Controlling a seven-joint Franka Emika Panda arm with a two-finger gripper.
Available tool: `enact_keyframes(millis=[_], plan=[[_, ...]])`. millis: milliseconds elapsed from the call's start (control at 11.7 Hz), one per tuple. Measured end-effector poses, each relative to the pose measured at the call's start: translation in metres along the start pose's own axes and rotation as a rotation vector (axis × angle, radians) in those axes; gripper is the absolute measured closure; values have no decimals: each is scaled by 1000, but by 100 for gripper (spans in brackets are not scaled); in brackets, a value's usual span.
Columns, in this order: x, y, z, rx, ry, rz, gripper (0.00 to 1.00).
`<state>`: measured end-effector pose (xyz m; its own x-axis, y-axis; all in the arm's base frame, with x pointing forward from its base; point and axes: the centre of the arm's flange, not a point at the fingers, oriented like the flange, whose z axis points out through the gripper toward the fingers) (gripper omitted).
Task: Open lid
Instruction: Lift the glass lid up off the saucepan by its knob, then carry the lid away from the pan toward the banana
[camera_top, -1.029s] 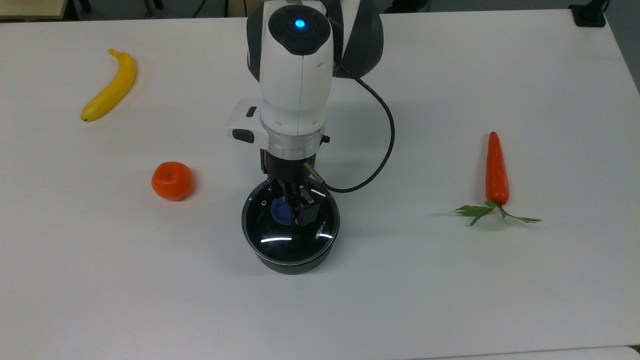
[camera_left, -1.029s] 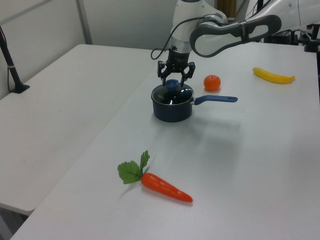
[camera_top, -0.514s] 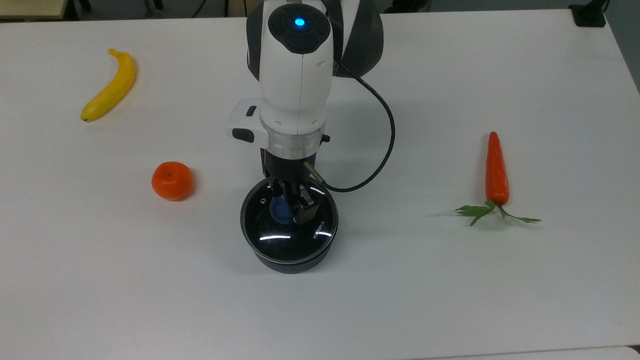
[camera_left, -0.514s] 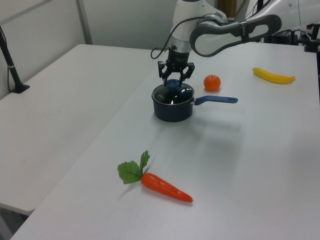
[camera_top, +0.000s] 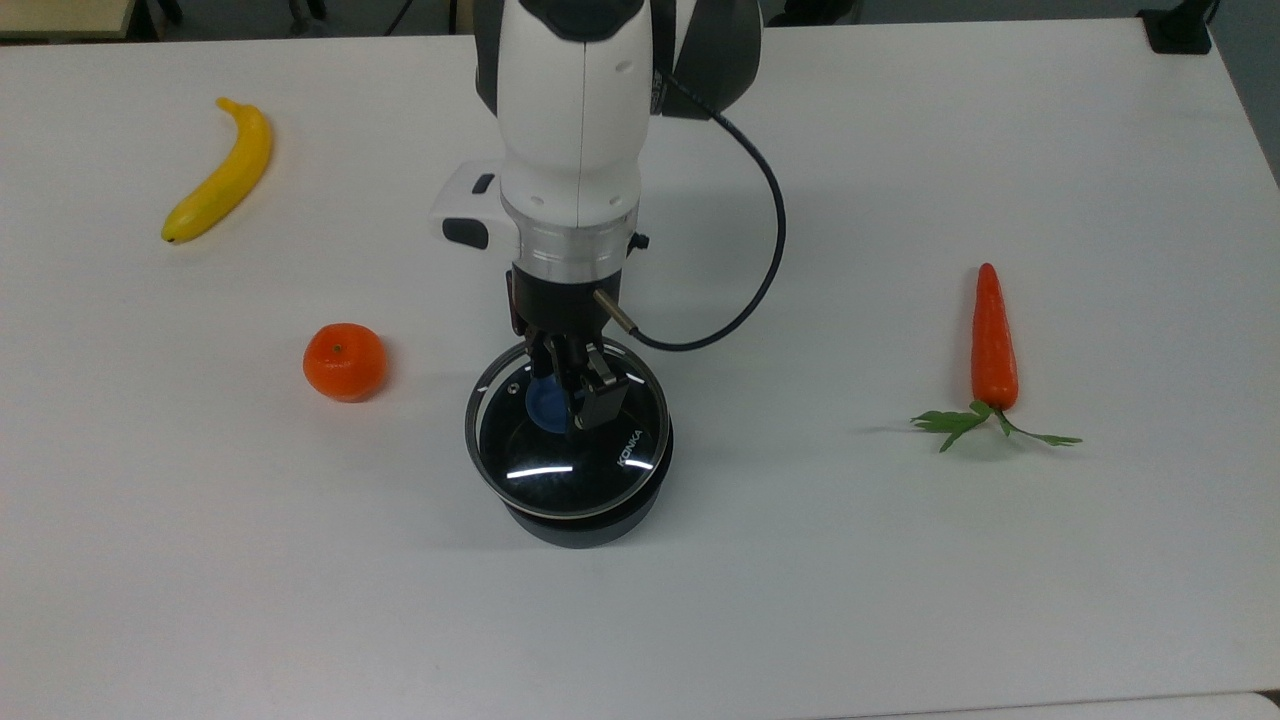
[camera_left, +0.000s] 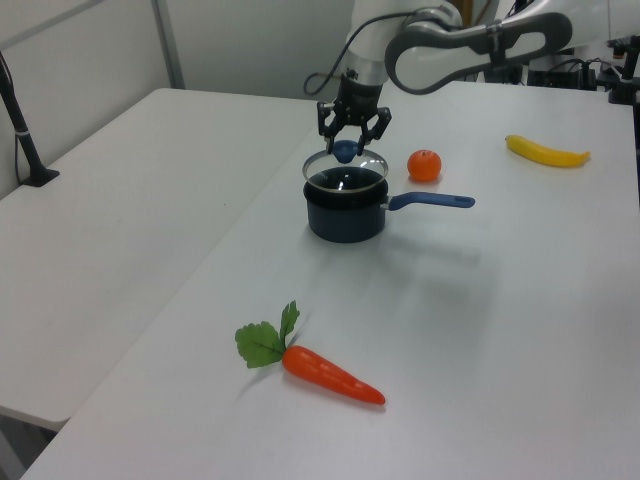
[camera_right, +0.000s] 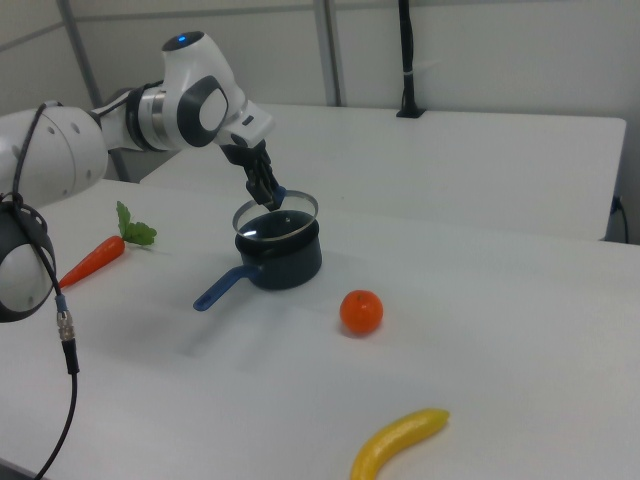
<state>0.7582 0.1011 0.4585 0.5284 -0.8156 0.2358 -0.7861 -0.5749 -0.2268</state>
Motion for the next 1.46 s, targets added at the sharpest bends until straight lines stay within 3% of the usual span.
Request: enact_keyframes(millis=[257, 514, 686, 943, 1200, 1458], plan=[[0, 17, -37, 21, -32, -91, 40], [8, 56, -90, 90, -130, -286, 40], [17, 96, -105, 47, -194, -455, 40], [50, 161, -106, 60, -250, -667, 40], [83, 228, -86, 36, -320, -847, 40], [95, 269, -51, 24, -345, -903, 40]])
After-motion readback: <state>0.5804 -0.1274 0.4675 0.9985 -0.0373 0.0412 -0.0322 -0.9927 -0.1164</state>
